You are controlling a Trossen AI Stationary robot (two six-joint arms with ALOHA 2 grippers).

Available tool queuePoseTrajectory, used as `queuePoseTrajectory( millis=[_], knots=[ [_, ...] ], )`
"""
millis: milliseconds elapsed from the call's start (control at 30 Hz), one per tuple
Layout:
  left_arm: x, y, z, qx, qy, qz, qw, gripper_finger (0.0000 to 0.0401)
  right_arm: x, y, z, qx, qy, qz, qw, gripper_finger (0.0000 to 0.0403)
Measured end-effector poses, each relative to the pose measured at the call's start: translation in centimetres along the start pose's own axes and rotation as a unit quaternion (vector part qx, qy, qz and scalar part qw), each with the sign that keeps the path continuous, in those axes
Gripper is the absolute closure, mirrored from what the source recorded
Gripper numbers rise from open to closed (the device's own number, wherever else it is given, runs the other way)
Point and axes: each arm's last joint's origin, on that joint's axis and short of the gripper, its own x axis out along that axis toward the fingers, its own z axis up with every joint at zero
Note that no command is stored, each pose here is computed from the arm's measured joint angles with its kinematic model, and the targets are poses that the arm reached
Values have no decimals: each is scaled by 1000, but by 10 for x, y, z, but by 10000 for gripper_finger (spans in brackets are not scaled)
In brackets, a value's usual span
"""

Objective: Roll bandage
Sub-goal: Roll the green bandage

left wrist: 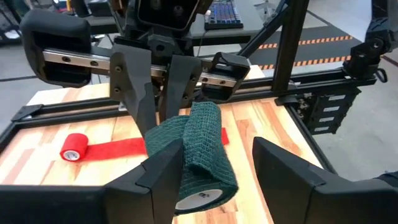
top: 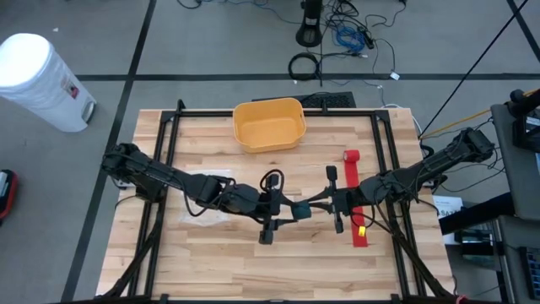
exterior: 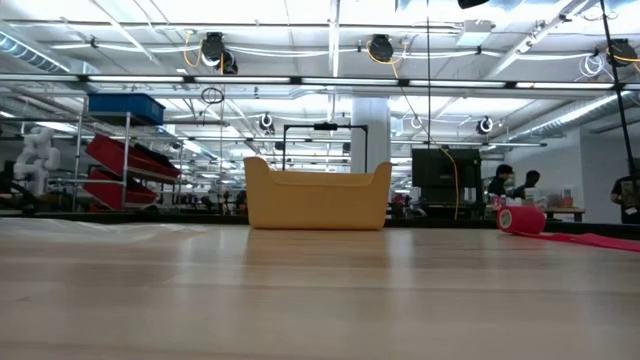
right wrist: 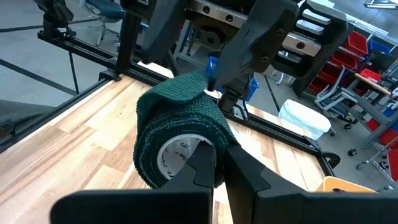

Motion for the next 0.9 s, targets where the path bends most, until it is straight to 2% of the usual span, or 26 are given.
queuePoseTrajectory(
  millis=[400,733,900],
  knots=[
    [0,0,0,22,0,3,1000,236,0,-1,0,1,1,-12,1000,392],
    [0,1,1,24,-7,12,1000,243,0,-1,0,1,1,-13,1000,392],
    [0,1,2,25,-7,13,1000,280,0,-1,0,1,1,-13,1000,392]
  ],
)
